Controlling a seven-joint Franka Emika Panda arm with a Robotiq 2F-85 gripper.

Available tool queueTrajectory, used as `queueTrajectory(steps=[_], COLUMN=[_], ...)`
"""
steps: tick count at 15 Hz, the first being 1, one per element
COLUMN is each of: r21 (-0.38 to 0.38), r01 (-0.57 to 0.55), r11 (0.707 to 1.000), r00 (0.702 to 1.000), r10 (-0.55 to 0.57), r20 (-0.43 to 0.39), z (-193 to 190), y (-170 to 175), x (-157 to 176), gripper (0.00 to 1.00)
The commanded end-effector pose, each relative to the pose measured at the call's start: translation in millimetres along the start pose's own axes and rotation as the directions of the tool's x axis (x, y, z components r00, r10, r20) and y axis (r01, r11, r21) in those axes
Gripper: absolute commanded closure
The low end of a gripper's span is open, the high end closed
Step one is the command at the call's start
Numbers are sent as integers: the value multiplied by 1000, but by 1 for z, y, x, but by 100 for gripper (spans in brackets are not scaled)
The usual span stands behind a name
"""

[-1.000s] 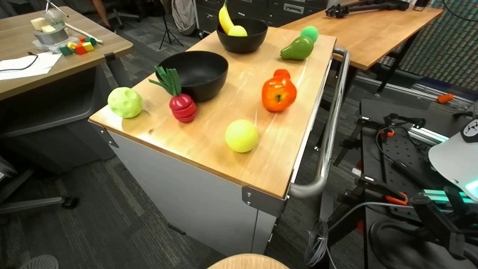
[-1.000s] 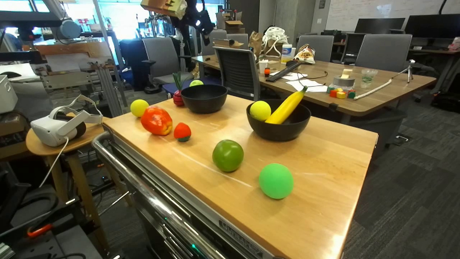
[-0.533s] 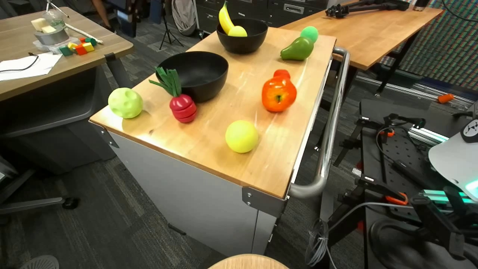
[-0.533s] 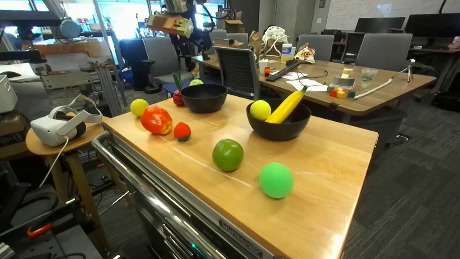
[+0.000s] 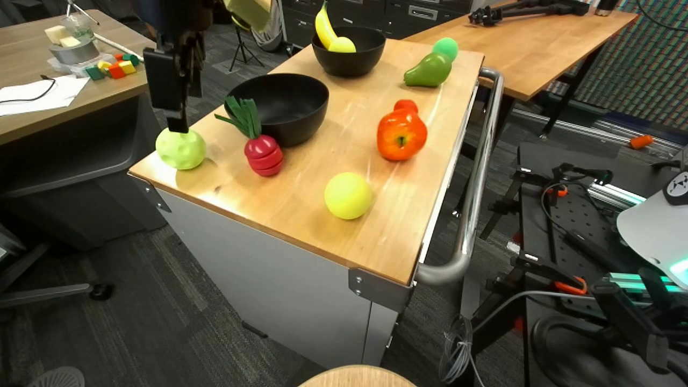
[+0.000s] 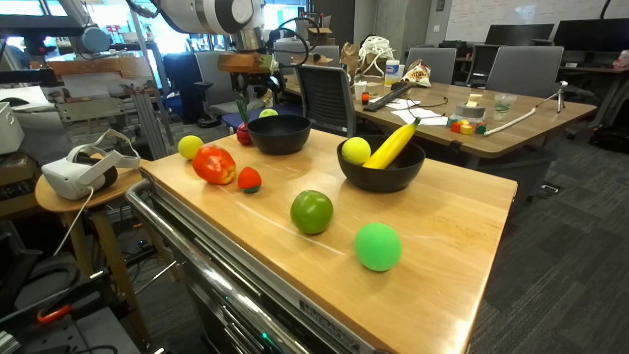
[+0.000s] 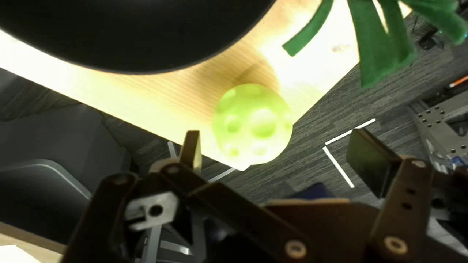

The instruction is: Take the fruit toys from the table and put them in the two black bowls on the table

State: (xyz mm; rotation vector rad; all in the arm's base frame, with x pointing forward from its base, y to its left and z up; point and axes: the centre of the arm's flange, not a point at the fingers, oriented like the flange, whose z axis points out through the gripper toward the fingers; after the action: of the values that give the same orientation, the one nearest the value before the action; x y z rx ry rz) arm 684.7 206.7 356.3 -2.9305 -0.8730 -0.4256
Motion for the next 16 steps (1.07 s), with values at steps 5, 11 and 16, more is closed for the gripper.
queueTrajectory(steps=[5,11,16], r21=[-40,-106,-141], r01=[168,157,93], r11=[985,982,986], r00=[985,987,996], r10=[-166,-155,-94], r20=[40,34,0], z=[48,50,41], y=[-14,3,19], x=[36,35,33], gripper=[26,71,90])
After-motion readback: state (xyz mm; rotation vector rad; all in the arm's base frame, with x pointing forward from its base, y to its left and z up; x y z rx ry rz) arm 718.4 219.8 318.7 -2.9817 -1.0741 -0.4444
